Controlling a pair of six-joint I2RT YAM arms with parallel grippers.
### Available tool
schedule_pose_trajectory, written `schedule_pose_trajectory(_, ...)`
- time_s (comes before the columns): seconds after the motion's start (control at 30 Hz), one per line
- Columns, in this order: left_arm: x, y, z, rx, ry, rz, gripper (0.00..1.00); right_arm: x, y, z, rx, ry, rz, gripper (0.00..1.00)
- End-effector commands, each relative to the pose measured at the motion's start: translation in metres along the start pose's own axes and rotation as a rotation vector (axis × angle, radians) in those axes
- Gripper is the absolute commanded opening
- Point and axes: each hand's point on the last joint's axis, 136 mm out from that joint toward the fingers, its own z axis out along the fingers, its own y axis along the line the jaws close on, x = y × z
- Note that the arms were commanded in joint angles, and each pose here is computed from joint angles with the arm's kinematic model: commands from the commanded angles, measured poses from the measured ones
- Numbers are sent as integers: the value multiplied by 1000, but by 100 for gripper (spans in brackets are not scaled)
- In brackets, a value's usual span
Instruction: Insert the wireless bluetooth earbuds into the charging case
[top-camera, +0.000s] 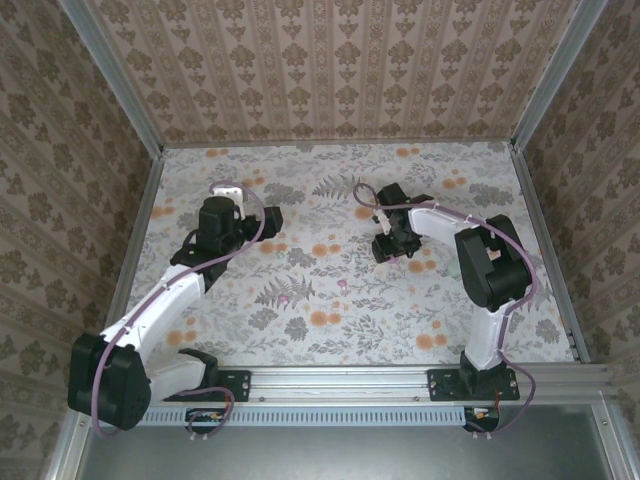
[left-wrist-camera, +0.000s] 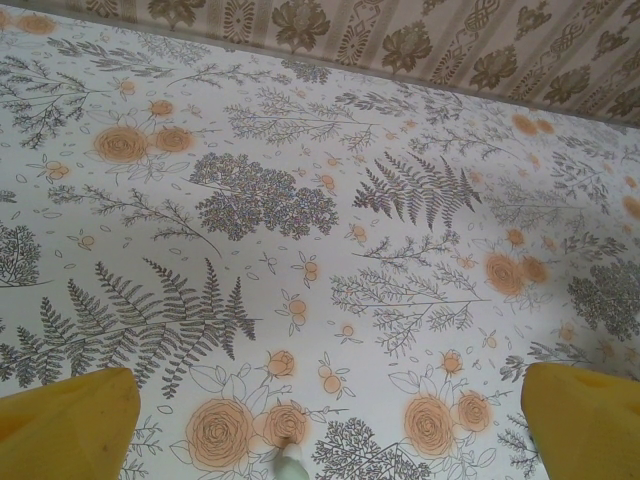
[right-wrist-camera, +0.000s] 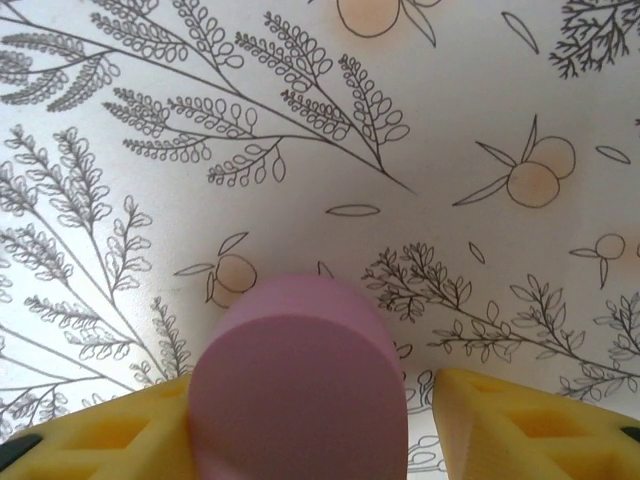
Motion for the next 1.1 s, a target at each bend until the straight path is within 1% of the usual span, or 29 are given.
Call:
schedule_pose_trajectory(0.0, -8, -4, 0, 1, -13, 12, 100, 1, 1, -8, -9, -33, -24, 60)
schedule_pose_trajectory(0.23, -8, -8, 4, 18, 1, 10, 100, -1, 6, -7, -36, -45, -40, 54)
schedule_pose_trajectory(0.33, -7, -10, 4, 31, 5, 4, 99, -5, 10, -12, -50, -78, -46, 49)
schedule_pose_trajectory(0.4, -7, -13, 5, 45, 9, -1, 98, -10, 12, -18, -58, -117, -50, 43)
schedule_pose_trajectory(0.53, -8, -20, 7, 79, 20, -28, 97, -27, 16, -45, -81, -260, -71, 40)
schedule_pose_trajectory(0.63, -12, -32, 8, 138, 27, -50, 95, -37, 28, -75, -137, -395, -124, 40)
schedule_pose_trajectory(0.77, -22, -61, 7, 261, 47, -72, 93, -44, 54, -128, -249, -643, -289, 38)
schedule_pose_trajectory(0.8, -25, -68, 6, 289, 50, -77, 92, -44, 62, -136, -276, -688, -335, 38)
schedule_pose_trajectory(0.83, -27, -78, 5, 321, 58, -80, 92, -43, 69, -157, -298, -770, -391, 37)
schedule_pose_trajectory(0.87, -29, -88, 4, 354, 66, -83, 91, -42, 76, -168, -319, -824, -447, 36)
schedule_pose_trajectory(0.93, -33, -107, 2, 413, 82, -86, 91, -38, 88, -186, -337, -900, -538, 37)
schedule_pose_trajectory(0.97, -32, -122, -1, 451, 97, -80, 91, -38, 93, -194, -336, -931, -580, 37)
schedule_pose_trajectory(1.07, -34, -155, -7, 534, 120, -53, 92, -36, 105, -210, -339, -962, -654, 37)
